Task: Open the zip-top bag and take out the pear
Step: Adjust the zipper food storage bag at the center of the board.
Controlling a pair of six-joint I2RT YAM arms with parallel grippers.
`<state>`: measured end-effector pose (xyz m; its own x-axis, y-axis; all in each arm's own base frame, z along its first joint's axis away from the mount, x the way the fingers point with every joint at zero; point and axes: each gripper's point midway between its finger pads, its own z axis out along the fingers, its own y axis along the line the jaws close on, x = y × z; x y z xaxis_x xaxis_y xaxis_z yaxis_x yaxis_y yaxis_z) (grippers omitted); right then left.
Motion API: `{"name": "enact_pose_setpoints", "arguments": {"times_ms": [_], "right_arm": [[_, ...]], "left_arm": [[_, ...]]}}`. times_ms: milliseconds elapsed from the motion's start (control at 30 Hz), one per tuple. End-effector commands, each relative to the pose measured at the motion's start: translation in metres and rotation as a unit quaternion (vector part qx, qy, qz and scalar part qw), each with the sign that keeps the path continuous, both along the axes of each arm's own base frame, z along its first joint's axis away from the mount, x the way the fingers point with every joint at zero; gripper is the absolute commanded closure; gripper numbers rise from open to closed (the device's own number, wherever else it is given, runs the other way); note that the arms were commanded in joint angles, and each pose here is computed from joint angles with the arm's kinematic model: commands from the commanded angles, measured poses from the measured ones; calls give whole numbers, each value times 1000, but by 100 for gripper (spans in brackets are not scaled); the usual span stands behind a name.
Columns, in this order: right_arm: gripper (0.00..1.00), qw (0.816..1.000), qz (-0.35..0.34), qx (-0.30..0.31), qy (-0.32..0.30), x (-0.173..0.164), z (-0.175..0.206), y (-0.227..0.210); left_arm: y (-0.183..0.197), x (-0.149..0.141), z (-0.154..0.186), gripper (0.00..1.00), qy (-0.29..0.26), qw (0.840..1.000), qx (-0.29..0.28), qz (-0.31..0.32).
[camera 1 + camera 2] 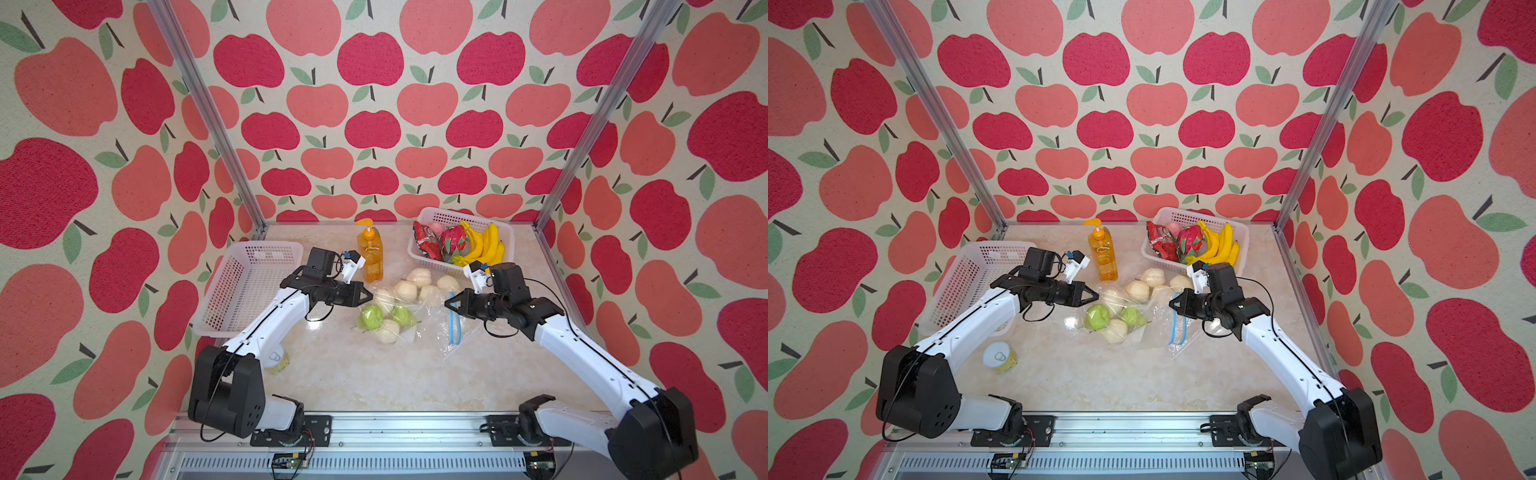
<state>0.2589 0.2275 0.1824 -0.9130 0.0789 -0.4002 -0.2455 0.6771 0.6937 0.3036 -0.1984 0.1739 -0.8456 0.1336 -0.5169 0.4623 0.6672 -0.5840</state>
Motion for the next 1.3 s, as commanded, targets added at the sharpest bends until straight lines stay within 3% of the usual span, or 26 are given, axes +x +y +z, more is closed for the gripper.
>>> {"name": "enact_pose_setpoints", "arguments": {"times_ms": [0, 167, 367, 400, 467, 533, 633, 733, 833, 933, 1067, 1267], "right_arm": [[100, 996, 30, 47, -62, 20, 45, 23], [100, 991, 48, 85, -89, 32, 70, 39], [100, 982, 113, 116, -101, 17, 76, 69], [100, 980, 128, 114, -99, 12, 74, 76], [100, 980, 142, 101, -91, 6, 64, 86], [100, 981, 151, 87, -87, 1, 56, 96], [100, 981, 151, 85, -87, 0, 54, 107], [100, 983, 135, 88, -89, 6, 63, 112], [100, 983, 119, 100, -101, 12, 80, 113], [100, 984, 99, 108, -104, 16, 92, 112], [100, 986, 93, 108, -82, 17, 92, 112], [100, 980, 120, 126, -92, 8, 99, 116]], "left_arm": [[20, 17, 28, 100, -56, 998, 16, 29], [48, 35, 14, 100, -28, 997, 38, 67], [59, 38, 2, 100, -16, 996, 36, 81], [60, 36, -2, 94, -8, 996, 40, 83], [61, 32, -10, 60, 7, 996, 48, 81], [60, 29, -13, 44, 11, 996, 55, 73], [50, 26, 9, 37, -42, 996, 70, 41], [35, 19, 55, 30, -132, 990, 48, 11], [17, 5, 95, 28, -219, 975, 2, -46], [-7, -21, 109, 26, -289, 948, -14, -134], [-30, -34, 108, 22, -319, 928, -43, -189], [-43, -13, 85, 22, -312, 928, -26, -201]]}}
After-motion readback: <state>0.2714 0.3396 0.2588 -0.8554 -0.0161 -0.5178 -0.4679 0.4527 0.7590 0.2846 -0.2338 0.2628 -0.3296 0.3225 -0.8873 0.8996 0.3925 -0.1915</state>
